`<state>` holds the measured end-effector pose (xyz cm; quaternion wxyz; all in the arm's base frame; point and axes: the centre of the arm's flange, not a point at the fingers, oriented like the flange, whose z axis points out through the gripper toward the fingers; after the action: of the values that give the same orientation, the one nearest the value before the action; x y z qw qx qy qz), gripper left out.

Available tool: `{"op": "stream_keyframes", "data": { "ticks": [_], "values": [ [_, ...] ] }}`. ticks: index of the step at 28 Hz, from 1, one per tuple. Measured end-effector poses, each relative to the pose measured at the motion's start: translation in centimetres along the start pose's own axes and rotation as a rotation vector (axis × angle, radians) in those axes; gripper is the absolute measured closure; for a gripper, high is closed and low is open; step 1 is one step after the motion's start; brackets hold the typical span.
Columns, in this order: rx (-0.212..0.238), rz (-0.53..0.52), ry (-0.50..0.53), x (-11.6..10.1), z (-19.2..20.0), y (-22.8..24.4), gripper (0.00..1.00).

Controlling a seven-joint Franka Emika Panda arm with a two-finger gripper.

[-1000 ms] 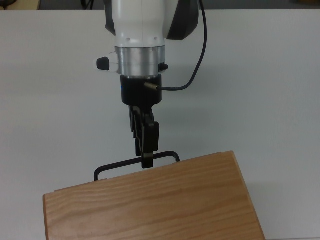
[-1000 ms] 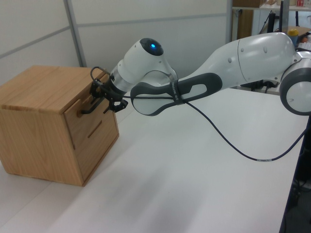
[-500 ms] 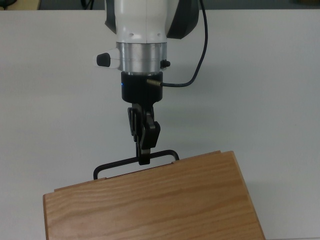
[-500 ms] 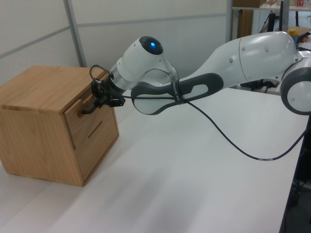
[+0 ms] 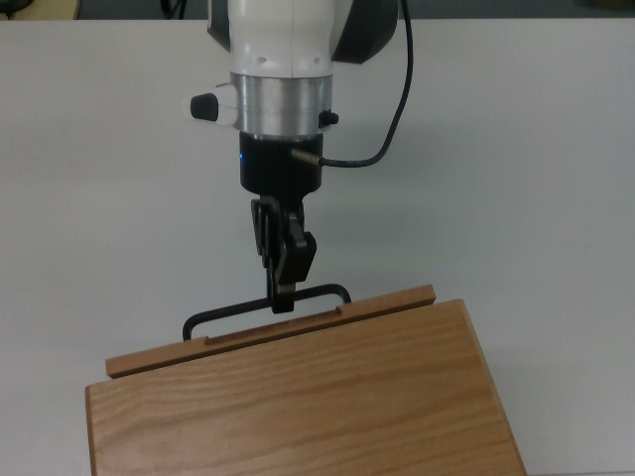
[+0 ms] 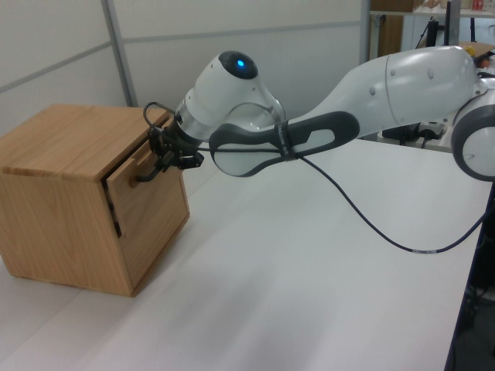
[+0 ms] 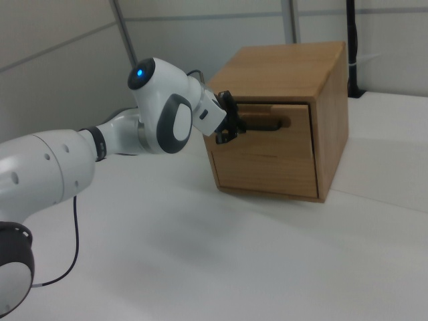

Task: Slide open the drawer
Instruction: 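Pull the handle outward, sliding the upper drawer partly open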

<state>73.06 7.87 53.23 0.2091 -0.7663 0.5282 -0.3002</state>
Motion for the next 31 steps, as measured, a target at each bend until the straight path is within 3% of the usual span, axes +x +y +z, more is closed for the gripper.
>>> {"op": "stream_keyframes", "data": {
  "ticks": [11,18,24,31],
  "values": [
    [-0.221,-0.034,-0.001,0.4,-3.6,0.7,0.82],
    [-0.302,-0.046,-0.029,1.2,-6.0,1.1,0.82],
    [-0.408,-0.084,-0.065,1.4,-7.0,2.2,0.82],
    [-0.424,-0.089,-0.069,1.6,-7.0,2.6,0.82]
  ]
}}
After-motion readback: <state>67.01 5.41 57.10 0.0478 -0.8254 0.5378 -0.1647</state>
